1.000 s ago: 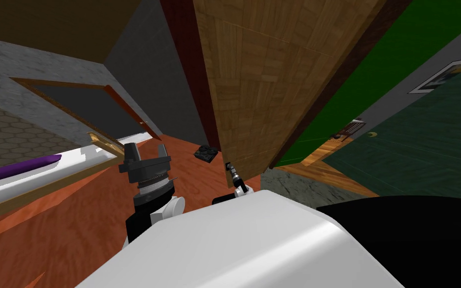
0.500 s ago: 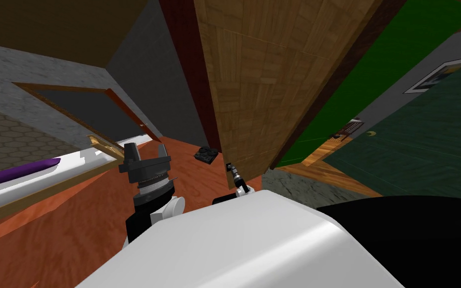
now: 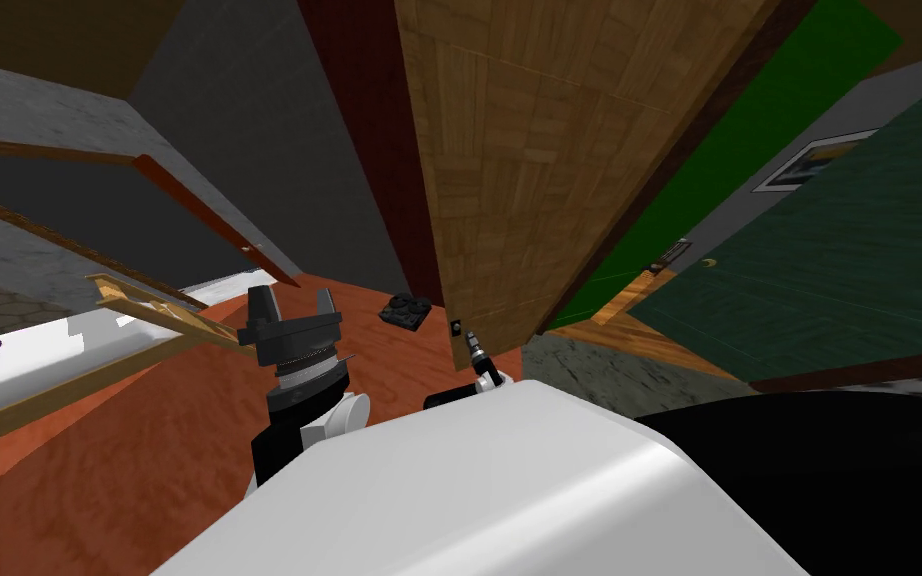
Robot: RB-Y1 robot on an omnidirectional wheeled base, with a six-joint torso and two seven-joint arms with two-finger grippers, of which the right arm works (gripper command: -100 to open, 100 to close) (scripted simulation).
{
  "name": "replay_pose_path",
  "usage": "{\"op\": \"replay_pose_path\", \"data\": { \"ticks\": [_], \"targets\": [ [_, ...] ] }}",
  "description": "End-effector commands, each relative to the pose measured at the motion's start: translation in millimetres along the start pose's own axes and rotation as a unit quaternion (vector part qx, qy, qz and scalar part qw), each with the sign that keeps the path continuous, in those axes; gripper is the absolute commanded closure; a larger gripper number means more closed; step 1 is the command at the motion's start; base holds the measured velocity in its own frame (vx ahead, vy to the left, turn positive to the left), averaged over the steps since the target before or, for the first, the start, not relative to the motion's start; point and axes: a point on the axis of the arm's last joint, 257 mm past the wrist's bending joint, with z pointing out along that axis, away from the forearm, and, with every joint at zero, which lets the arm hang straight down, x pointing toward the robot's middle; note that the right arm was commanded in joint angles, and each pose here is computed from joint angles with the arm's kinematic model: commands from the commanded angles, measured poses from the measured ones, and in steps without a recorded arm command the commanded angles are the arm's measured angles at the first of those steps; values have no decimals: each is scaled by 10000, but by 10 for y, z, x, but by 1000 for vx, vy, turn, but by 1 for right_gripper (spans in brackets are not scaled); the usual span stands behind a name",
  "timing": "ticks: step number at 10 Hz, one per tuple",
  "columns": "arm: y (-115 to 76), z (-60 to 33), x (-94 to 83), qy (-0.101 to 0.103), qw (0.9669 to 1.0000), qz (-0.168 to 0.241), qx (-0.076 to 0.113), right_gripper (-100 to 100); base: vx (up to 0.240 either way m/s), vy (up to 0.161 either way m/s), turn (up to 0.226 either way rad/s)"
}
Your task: Push the door open
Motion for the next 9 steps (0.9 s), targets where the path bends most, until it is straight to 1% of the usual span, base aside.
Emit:
{"op": "replay_pose_path", "data": {
  "ticks": [1, 2, 4, 6, 7, 8, 9],
  "targets": [
    [-20, -98, 100, 101, 9999, -41, 9, -100, -76, -65, -86],
    [-20, -98, 100, 101, 9999, -41, 9, -100, -60, -46, -40],
    [-17, -211, 289, 225, 9997, -20, 4, -100, -51, -32, -138],
    [13, -321, 525, 345, 9994, 61, -11, -100, -60, -22, -174],
    [13, -321, 525, 345, 9994, 61, -11, -100, -46, -12, -28],
    [69, -413, 770, 443, 9988, 185, -36, -100, -58, -28, -182],
    [103, -447, 882, 480, 9985, 253, -51, -100, -92, -13, -140]
  ]
}}
